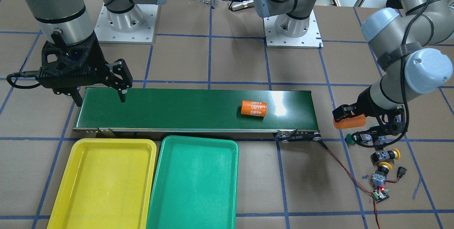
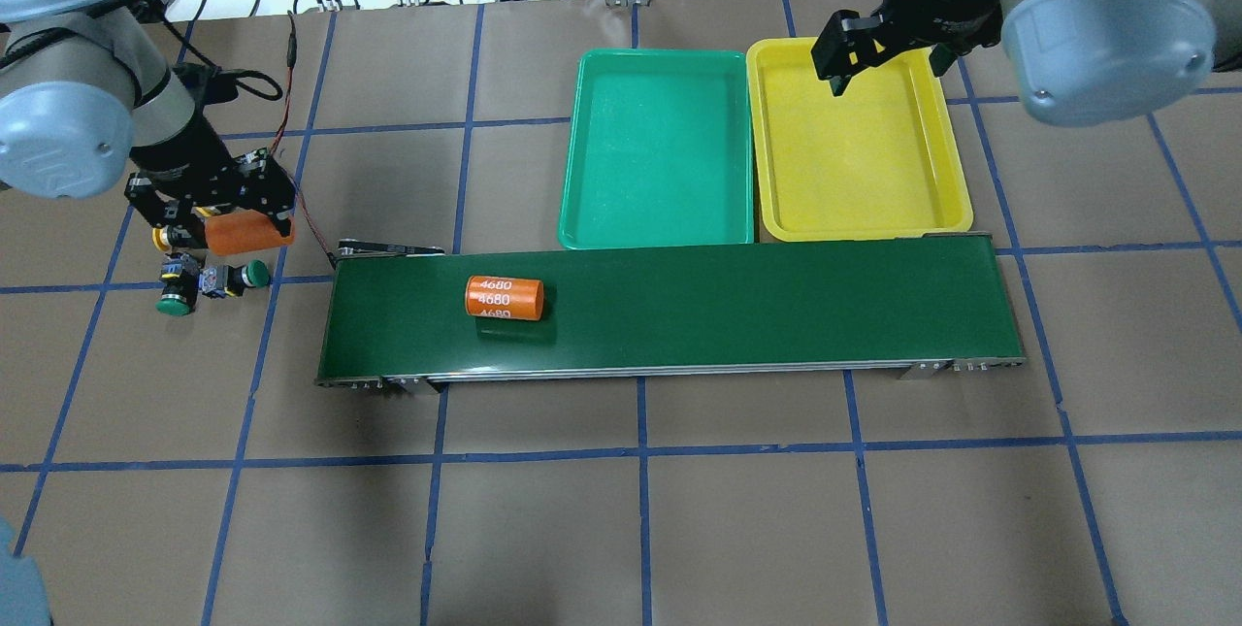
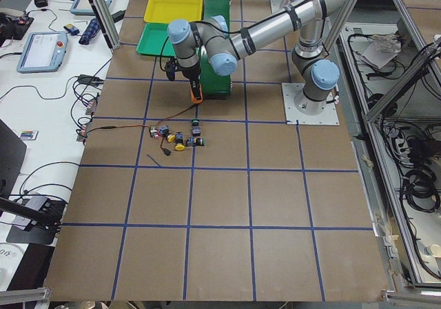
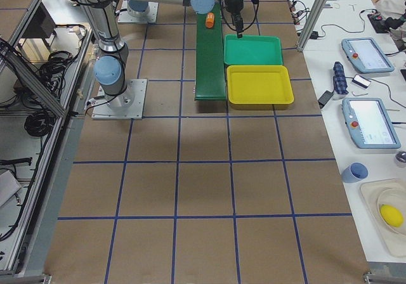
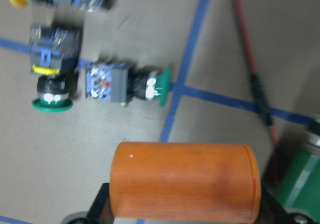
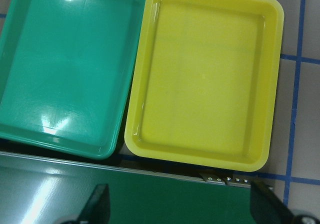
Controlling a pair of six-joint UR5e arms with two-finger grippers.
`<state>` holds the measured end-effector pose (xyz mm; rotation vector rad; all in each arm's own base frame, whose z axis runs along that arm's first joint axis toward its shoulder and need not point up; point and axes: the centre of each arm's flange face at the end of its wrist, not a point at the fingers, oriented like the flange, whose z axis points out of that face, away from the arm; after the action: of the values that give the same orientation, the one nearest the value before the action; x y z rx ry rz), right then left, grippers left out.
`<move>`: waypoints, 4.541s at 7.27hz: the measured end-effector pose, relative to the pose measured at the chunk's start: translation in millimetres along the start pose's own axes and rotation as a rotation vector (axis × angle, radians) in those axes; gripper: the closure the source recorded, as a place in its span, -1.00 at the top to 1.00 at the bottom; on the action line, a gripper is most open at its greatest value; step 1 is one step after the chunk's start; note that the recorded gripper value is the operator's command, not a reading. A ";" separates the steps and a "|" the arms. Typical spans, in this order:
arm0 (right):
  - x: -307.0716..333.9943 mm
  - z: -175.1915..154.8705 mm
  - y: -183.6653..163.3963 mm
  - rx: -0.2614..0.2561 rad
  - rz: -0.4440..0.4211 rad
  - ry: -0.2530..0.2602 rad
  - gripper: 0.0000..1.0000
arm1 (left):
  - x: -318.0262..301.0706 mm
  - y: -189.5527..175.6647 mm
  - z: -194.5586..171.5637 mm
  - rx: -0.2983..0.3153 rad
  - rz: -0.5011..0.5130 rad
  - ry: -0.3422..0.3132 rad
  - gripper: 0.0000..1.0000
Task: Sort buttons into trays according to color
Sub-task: 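Place the second orange cell on the belt and open the left gripper, then move the left gripper back and grasp the yellow-capped button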
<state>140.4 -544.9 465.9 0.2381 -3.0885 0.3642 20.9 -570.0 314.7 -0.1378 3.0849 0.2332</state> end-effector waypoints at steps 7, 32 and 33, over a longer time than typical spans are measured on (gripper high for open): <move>-0.2 1.5 1.3 -0.004 0.001 0.000 1.00 | 75.3 33.1 50.1 -0.098 0.186 0.043 0.15; -0.6 6.0 3.9 -0.015 -0.002 0.006 1.00 | -147.6 -134.3 119.1 0.136 0.739 0.014 -0.99; -0.6 5.8 3.8 -0.015 -0.002 0.006 1.00 | -148.5 -136.7 119.4 0.139 0.745 0.012 -1.00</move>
<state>140.4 -542.5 459.4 0.2388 -3.0834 0.3413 185.8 -673.8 184.2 1.0180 2.9915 0.0330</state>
